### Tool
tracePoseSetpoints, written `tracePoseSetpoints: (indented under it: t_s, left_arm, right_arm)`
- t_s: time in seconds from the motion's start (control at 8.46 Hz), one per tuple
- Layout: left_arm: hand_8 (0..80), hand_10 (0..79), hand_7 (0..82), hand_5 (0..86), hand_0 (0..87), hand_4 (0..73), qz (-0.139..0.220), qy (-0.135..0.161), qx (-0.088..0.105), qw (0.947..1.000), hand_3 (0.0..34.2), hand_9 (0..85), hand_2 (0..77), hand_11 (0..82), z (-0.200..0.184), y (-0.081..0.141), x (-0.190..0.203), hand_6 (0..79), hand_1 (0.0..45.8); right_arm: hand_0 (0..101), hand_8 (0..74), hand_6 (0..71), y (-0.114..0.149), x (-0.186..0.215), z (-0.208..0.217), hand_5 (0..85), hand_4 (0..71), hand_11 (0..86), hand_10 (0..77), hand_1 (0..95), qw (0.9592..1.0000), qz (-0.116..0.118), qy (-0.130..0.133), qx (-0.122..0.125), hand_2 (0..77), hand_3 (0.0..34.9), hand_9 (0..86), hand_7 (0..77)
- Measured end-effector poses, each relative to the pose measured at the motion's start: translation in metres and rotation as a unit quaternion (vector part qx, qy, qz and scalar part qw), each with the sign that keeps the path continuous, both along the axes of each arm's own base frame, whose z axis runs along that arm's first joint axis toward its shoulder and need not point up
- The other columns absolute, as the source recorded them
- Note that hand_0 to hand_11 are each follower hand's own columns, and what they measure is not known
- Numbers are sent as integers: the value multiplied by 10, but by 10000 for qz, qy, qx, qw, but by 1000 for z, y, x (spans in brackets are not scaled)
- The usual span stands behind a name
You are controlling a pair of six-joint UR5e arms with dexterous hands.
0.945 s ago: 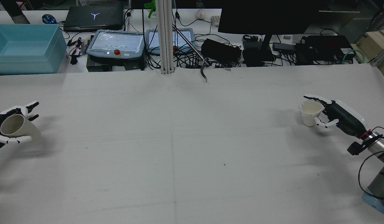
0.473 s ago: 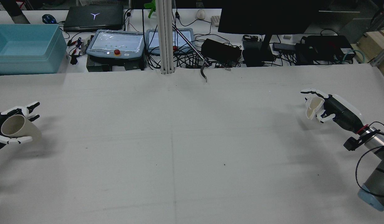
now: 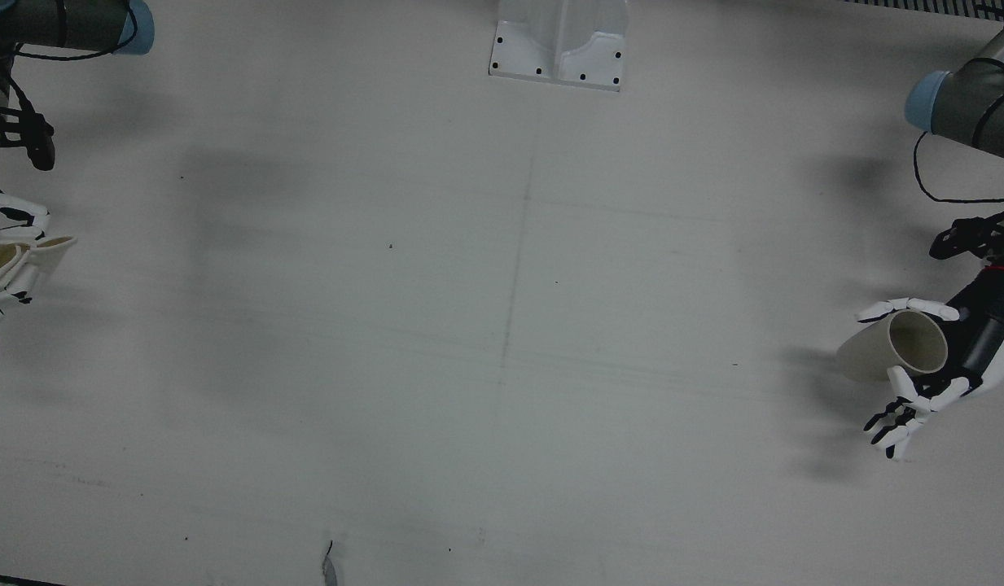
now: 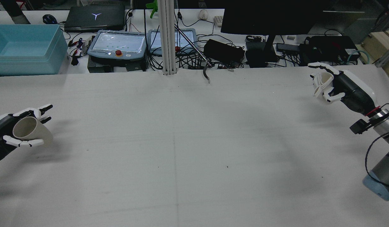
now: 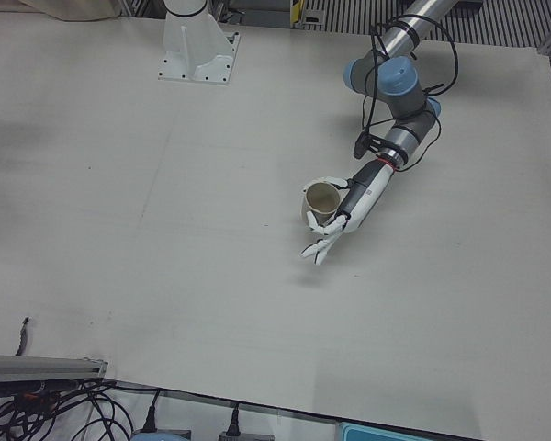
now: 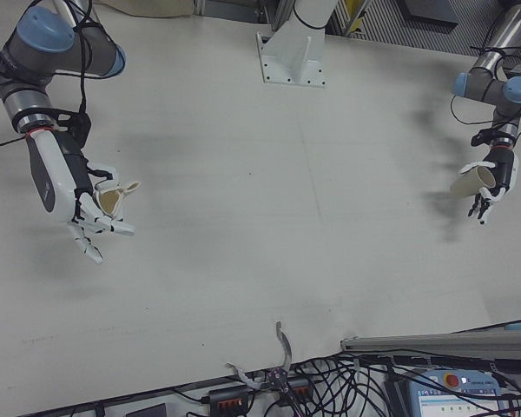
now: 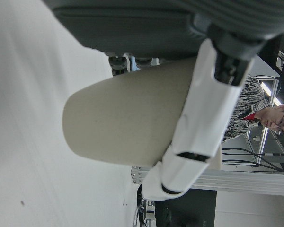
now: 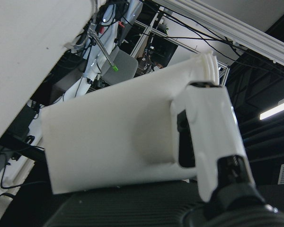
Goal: Pour water
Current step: 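Lift both cups and bring them toward the table center, then tilt the white cup with the right hand over the beige cup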
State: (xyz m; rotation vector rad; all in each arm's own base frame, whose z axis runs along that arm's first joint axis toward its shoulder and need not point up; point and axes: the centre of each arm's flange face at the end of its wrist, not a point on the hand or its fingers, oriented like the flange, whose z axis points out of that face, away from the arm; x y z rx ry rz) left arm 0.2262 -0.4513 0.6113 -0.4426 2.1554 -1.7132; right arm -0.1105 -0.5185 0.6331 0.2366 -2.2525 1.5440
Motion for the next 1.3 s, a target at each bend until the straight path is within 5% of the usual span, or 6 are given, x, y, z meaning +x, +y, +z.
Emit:
tracePoseSetpoints:
  t_s: [0.35, 0.47, 0.71, 0.83, 1.18, 1.3]
  left_arm:
    - [27, 54, 114, 595, 806, 229, 317, 61, 18, 9995, 0, 11, 256, 131, -83, -11, 75, 114, 311]
    - [27, 54, 125, 600, 805, 229, 468, 46, 10, 9989, 0, 5, 256, 131, -129, -18, 112, 114, 311]
    - [22, 54, 120, 600, 804, 229, 853, 30, 17, 9964, 0, 5, 256, 131, -214, -17, 188, 120, 311]
    - [22, 54, 120, 600, 804, 229, 999, 43, 20, 9950, 0, 5, 256, 131, -245, -17, 219, 120, 311]
    - [27, 54, 131, 600, 804, 229, 1251, 92, 53, 9921, 0, 5, 256, 120, -310, -12, 274, 142, 311]
    - [27, 54, 131, 600, 807, 229, 1278, 119, 76, 9917, 0, 5, 256, 120, -323, -12, 282, 142, 311]
  right_arm:
    - [803, 464, 464, -23, 48, -128, 245, 65, 131, 60, 338, 9984, 507, -61, 241, 774, 114, 616, 638]
    - [802, 453, 529, -27, 59, -174, 240, 349, 125, 55, 338, 9973, 643, -30, 344, 774, 124, 600, 622]
    - [801, 436, 529, -27, 70, -253, 240, 360, 125, 60, 338, 9937, 885, 215, 659, 774, 122, 589, 622]
    - [801, 436, 529, -30, 68, -287, 240, 360, 125, 60, 338, 9907, 982, 363, 865, 774, 122, 589, 622]
    - [803, 453, 578, -37, 8, -386, 240, 534, 98, 44, 311, 9762, 1070, 1049, 1569, 774, 121, 616, 611]
    - [803, 464, 627, -32, -29, -409, 245, 682, 76, 22, 305, 9698, 1042, 1292, 1789, 774, 125, 622, 600]
